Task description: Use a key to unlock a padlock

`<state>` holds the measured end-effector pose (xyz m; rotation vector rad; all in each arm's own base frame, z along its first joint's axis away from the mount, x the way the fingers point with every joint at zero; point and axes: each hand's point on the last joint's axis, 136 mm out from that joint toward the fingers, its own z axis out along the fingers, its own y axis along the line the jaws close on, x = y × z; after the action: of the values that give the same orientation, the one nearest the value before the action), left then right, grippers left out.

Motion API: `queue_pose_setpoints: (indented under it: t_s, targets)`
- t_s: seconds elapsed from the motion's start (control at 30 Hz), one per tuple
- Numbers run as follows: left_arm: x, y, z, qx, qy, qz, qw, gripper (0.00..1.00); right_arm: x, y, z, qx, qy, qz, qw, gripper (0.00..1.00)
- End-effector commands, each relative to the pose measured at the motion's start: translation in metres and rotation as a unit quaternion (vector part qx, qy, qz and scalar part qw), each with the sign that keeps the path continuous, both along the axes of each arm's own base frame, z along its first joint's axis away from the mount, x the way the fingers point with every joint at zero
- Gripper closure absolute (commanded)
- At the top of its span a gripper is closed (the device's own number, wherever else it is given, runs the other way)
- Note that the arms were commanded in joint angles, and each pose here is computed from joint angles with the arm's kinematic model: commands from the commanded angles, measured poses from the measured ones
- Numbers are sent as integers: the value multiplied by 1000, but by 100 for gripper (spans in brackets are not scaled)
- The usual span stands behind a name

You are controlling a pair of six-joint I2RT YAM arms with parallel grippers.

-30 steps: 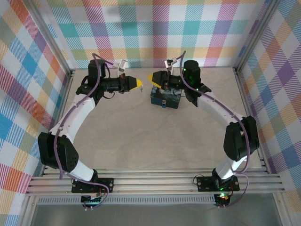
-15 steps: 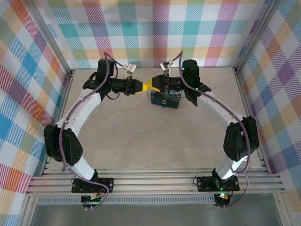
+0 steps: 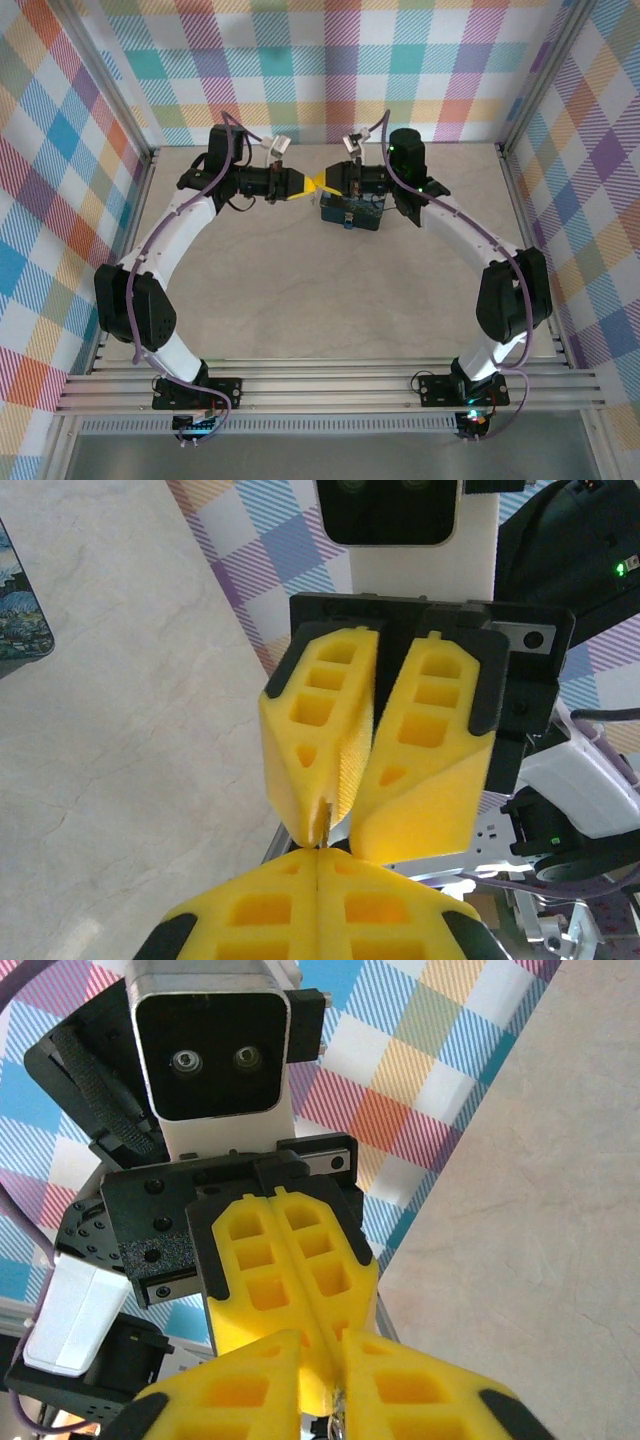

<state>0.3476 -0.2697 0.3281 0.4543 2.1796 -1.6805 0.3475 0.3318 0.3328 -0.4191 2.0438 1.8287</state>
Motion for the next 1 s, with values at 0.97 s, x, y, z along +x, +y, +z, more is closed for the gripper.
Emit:
queue_pose_setpoints:
  t_s: [0.97]
  targets:
    - [-6,-5,-9,58,-2,205,977,62,-33,-66,-7,-81,-109,-95,986,100]
